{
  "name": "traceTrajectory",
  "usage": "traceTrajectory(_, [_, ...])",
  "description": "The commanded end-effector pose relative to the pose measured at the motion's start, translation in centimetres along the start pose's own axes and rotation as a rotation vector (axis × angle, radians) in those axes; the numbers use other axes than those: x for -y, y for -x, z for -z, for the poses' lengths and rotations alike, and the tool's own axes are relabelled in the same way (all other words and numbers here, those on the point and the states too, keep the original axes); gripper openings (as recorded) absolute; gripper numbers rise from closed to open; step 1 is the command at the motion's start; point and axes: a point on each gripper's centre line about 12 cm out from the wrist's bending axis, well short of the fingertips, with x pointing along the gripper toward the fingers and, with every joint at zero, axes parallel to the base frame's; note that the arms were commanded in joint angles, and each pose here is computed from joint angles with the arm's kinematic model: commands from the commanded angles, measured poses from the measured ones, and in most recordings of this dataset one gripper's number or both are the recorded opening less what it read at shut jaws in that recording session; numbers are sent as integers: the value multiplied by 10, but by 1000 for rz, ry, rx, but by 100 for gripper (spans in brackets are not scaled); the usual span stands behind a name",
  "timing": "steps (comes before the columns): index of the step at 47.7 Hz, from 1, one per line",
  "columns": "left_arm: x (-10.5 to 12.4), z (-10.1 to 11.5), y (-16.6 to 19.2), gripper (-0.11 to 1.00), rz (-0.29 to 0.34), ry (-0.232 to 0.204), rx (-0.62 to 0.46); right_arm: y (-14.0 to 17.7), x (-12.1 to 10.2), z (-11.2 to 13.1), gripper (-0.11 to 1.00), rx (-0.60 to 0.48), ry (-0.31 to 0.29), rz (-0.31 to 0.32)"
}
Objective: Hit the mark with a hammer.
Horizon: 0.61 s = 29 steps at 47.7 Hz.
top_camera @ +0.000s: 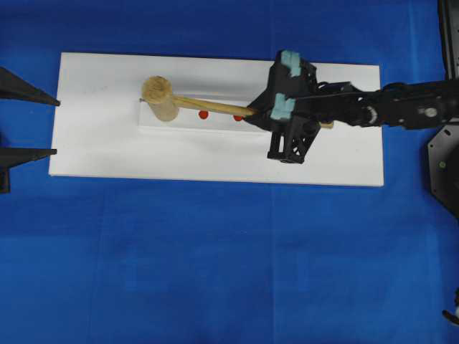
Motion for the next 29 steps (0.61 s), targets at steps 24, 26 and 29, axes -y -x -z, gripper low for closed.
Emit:
traceTrajectory(24, [-1,-2,-2,88,-5,1,1,99,7,-30,2,266,8,-15])
traceTrajectory(26, [-1,-2,-2,88,-5,1,0,102,7,-29,2,269,7,-16])
traceTrajectory(29, [-2,-2,-2,88,-8,2,1,101,7,-26,2,265,9,-16])
